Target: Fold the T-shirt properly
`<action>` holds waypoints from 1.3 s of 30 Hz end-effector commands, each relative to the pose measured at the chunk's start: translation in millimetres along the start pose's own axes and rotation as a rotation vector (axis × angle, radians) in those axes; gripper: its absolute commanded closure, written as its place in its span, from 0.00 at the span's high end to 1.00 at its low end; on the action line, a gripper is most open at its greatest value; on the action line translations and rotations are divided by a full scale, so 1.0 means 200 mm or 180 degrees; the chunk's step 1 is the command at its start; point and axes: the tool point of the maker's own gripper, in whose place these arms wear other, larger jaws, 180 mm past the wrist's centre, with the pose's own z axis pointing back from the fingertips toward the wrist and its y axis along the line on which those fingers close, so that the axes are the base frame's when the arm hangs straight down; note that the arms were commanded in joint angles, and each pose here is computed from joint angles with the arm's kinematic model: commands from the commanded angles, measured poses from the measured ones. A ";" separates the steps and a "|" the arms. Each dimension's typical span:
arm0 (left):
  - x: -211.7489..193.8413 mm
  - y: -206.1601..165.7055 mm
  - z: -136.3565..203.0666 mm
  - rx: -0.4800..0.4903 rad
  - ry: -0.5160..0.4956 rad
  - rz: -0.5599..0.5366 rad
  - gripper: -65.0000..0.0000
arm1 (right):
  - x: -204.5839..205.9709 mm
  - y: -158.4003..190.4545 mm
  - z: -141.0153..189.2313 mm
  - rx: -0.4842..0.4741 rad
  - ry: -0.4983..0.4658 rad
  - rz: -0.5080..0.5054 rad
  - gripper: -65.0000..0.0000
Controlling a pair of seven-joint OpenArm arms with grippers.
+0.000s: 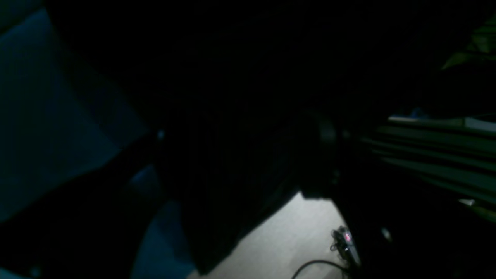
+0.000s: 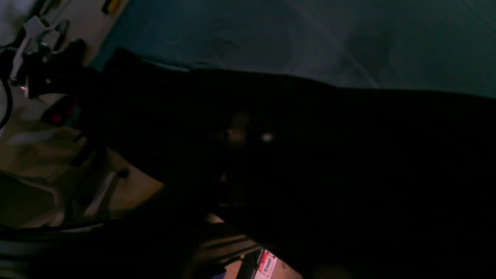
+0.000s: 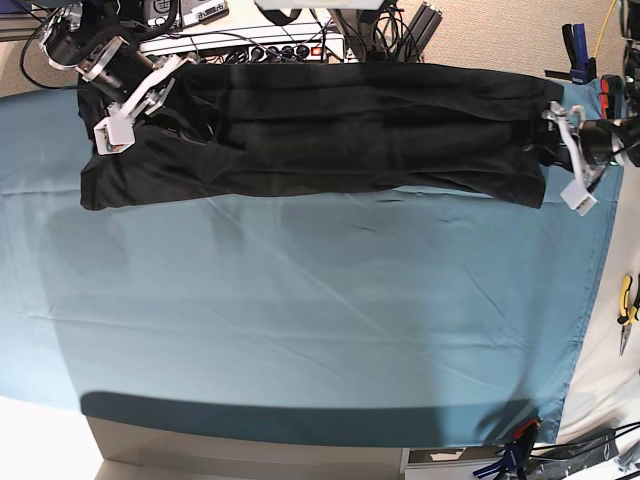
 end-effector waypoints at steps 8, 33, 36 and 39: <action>0.05 0.01 0.04 0.0046 -0.0064 -0.0083 0.59 | 0.05 -0.02 0.01 -0.0104 -0.0094 0.0156 0.48; 0.02 0.10 0.05 0.0360 0.0036 0.0003 0.57 | 0.46 -0.60 0.62 -0.2182 -0.1102 0.0554 0.48; 0.02 0.10 0.04 0.0359 0.0036 0.0007 0.46 | 0.44 -0.61 0.62 -0.2232 -0.1045 0.0563 0.48; 0.02 0.10 0.05 0.0359 0.0033 0.0005 0.40 | 0.44 -0.62 0.62 -0.2261 -0.1017 0.0567 0.48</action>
